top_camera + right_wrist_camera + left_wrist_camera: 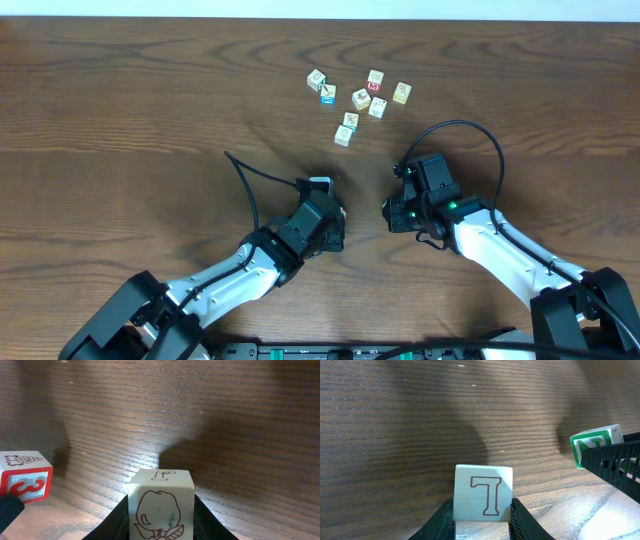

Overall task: Lift 3 blocks
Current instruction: 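Carry both held blocks back toward the table center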

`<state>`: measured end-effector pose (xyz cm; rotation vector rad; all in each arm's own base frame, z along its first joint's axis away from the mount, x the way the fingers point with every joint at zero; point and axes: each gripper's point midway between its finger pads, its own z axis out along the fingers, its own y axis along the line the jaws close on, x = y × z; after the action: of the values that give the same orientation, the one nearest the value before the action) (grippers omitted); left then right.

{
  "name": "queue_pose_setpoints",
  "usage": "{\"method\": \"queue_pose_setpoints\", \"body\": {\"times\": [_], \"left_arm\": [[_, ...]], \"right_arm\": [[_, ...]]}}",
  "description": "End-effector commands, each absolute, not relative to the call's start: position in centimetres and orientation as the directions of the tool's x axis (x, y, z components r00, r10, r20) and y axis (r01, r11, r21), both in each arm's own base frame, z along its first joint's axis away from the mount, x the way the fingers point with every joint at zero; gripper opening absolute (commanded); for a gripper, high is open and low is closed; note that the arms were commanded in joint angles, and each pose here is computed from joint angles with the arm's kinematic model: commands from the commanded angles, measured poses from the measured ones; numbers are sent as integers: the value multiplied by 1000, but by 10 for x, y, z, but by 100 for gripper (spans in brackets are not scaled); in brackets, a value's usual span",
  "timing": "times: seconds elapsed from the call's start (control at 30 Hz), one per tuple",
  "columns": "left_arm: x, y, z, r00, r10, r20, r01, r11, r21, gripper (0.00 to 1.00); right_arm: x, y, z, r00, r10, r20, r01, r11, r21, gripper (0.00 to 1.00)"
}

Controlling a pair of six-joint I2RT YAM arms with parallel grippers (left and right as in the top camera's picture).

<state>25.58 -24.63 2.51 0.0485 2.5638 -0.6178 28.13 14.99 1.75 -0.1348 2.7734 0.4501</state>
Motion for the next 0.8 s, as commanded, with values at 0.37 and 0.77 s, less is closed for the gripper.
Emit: {"method": "queue_pose_setpoints", "body": {"times": [0.37, 0.77], "left_arm": [[251, -251, 23, -879, -83, -470, 144, 893, -427, 13], [255, -246, 16, -872, -85, -482, 131, 909, -396, 14]], "right_arm": [[280, 152, 17, -947, -32, -320, -135, 943, 304, 1], [272, 174, 19, -941, -87, -328, -201, 921, 333, 2]]}}
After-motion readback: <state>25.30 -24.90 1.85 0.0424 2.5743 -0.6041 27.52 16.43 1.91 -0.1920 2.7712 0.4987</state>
